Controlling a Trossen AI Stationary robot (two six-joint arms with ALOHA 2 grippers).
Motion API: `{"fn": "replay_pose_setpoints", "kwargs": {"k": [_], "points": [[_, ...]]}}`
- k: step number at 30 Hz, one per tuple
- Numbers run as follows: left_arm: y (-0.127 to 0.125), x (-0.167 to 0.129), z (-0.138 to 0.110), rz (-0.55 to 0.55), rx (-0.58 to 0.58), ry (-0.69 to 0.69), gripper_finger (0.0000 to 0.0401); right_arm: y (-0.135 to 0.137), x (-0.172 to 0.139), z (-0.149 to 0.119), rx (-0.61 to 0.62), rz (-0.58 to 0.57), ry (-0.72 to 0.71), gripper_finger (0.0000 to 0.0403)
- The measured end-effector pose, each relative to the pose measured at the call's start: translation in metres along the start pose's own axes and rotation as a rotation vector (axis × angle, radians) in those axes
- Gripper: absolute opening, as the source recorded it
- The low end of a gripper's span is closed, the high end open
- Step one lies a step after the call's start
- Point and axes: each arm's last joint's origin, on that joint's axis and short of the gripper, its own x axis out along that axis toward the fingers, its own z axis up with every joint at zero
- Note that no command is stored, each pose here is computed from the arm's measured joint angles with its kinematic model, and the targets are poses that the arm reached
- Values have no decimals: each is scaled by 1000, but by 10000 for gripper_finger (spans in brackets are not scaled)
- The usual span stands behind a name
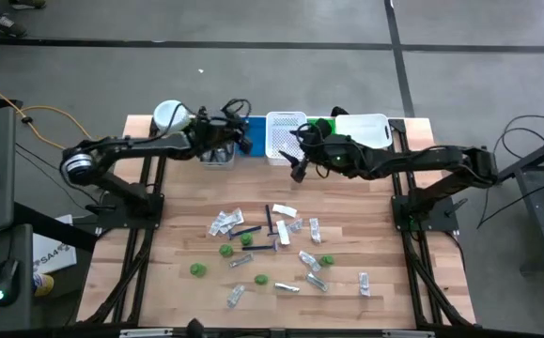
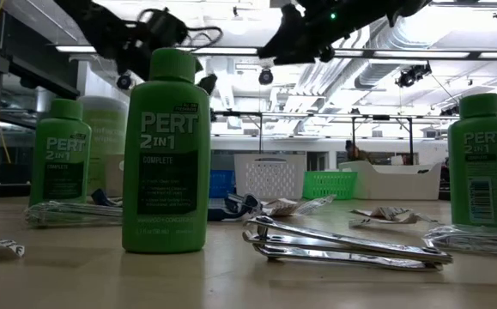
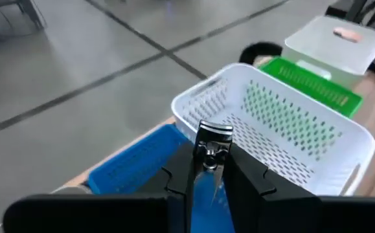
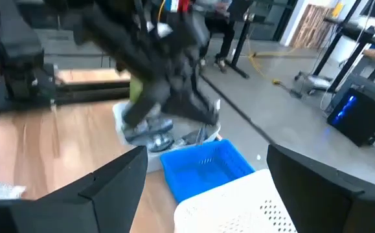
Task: Pick & Place Travel size toiletries
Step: Put the silver nail cutter into the blue bin, then put the green shampoo into the right white bin
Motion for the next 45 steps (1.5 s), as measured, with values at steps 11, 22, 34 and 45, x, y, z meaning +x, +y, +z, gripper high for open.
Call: {"fn": "replay_pose_setpoints", "kwargs": {"k": [11, 22, 34, 45], "points": [[-9, 52, -4, 222, 12, 261, 53, 0, 0, -2, -8, -8, 25, 306], [-10, 63, -18, 249, -8, 350, 107, 0, 0, -6, -10, -14, 62, 306], [-10, 51, -7, 199, 18, 346, 163, -4, -11, -6, 57, -17, 122, 306], [-25, -19, 11, 32, 118, 279, 165, -6, -66, -4, 185, 27, 297, 306]]}}
